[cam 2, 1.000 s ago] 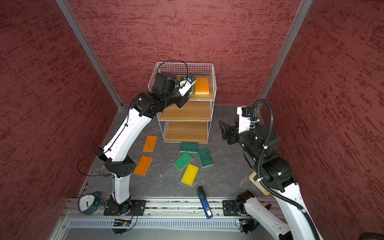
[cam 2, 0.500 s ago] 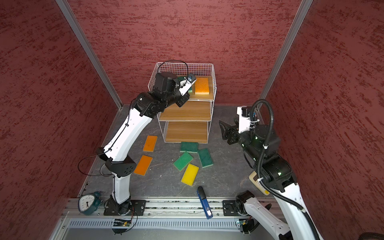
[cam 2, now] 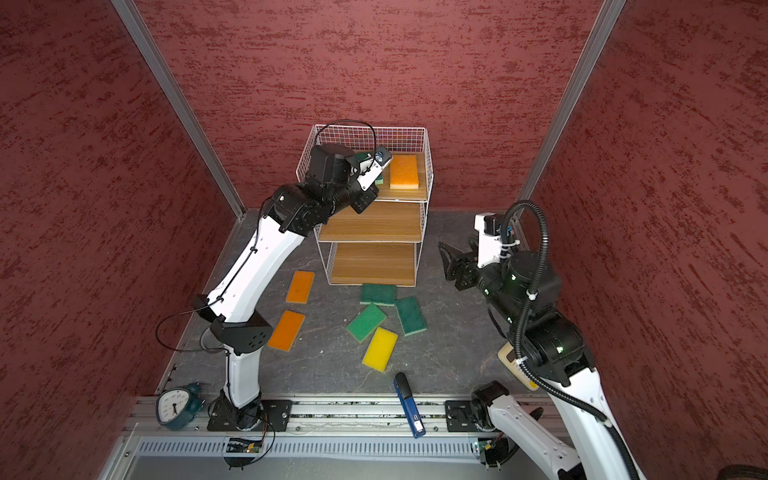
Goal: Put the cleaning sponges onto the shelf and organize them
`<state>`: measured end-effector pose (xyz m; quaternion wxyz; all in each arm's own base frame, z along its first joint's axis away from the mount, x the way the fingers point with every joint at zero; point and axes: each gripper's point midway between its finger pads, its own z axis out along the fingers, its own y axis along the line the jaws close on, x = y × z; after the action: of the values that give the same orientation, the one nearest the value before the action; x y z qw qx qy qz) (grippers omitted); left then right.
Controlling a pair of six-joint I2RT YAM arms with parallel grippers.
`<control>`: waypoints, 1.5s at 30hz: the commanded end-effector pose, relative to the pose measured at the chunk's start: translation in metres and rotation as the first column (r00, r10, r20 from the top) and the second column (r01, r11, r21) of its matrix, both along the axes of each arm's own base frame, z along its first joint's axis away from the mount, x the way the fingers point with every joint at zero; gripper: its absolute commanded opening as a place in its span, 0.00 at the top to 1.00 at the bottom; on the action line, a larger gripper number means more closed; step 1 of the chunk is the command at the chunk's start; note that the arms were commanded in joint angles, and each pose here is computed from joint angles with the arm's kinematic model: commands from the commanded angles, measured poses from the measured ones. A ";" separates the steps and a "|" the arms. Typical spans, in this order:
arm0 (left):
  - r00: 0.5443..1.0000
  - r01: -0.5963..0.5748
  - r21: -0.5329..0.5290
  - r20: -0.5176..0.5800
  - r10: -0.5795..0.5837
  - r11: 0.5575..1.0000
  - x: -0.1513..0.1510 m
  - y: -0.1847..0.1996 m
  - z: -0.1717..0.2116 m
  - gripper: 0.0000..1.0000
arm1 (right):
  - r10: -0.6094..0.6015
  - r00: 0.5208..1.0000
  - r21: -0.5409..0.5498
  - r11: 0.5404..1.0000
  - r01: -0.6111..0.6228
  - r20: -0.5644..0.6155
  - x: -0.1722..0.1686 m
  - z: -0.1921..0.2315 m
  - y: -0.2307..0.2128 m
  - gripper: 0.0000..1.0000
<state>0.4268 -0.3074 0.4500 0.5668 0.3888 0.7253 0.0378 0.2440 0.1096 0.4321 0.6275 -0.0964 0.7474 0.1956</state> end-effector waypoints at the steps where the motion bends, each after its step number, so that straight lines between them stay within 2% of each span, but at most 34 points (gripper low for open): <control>1: 1.000 0.002 0.010 -0.009 -0.002 1.000 -0.002 0.010 0.002 0.90 | -0.006 1.000 0.017 1.000 0.006 0.022 -0.001 0.005 -0.003 0.26; 15: 0.994 0.082 -0.020 -0.070 -0.083 0.996 -0.016 0.020 0.002 0.95 | -0.003 1.000 0.031 1.000 0.003 0.023 -0.002 0.007 -0.002 0.26; 22: 0.994 0.105 -0.090 -0.028 -0.108 0.990 -0.028 0.021 0.025 0.84 | 0.016 1.000 0.039 0.999 -0.017 0.024 -0.001 0.011 0.002 0.26; 31: 0.989 0.145 -0.170 0.026 -0.143 0.975 -0.061 0.029 0.059 0.79 | 0.040 0.999 0.056 0.998 -0.041 0.019 0.003 0.017 0.008 0.27; 36: 0.997 0.075 -0.233 0.048 -0.066 0.970 -0.072 0.049 0.080 0.73 | 0.046 0.999 0.068 0.997 -0.046 0.009 0.006 0.021 0.011 0.28; 41: 0.999 -0.042 -0.283 -0.014 0.039 0.958 -0.078 0.072 0.075 0.67 | 0.047 0.999 0.086 0.995 -0.048 0.009 0.009 0.028 0.013 0.32; 45: 0.991 -0.129 -0.342 -0.070 0.112 0.931 -0.088 0.091 0.067 0.66 | 0.070 0.998 0.108 0.992 -0.069 -0.007 0.017 0.033 0.021 0.36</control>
<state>0.3425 -0.2310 0.5218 0.6107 0.2927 0.7336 -0.0575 0.2591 0.1266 0.4470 0.6106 -0.0879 0.7504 0.2375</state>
